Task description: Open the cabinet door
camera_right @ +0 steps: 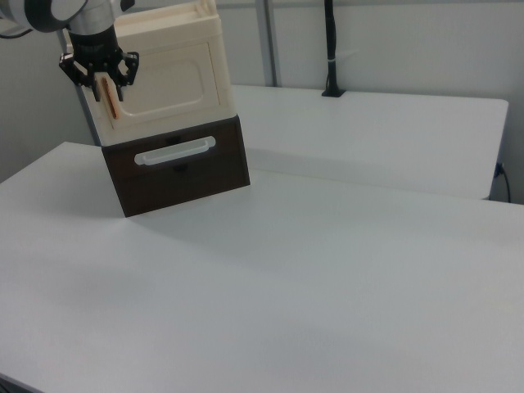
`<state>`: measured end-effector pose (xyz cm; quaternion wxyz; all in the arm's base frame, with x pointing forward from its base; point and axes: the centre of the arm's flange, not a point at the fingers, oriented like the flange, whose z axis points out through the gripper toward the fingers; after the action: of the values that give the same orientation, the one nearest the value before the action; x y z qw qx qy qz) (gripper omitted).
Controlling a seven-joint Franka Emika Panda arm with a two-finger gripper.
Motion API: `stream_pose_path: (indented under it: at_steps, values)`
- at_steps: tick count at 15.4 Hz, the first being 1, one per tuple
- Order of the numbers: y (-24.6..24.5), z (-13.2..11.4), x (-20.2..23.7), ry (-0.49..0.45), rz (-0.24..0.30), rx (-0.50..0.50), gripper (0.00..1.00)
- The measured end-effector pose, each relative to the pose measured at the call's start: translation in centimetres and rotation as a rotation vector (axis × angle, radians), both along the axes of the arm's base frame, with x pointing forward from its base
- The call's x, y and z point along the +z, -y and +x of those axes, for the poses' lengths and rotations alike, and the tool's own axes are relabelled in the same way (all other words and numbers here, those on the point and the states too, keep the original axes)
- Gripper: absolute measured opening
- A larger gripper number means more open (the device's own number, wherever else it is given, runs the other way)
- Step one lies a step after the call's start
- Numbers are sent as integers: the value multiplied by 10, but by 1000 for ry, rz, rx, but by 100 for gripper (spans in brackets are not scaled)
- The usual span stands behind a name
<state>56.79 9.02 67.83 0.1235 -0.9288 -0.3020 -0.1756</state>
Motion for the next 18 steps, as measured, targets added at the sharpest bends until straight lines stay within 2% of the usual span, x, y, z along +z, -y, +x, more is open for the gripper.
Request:
stream_pose_path:
  at_steps: [1,4,7,11,18]
  values:
    - [-9,5,1,44,12,13,30]
    - [-28,20,-4,129,25,24,19]
    - [-44,38,-17,197,28,55,18]
    - [-48,47,-23,237,22,83,19]
    - [-68,52,-32,255,31,107,27]
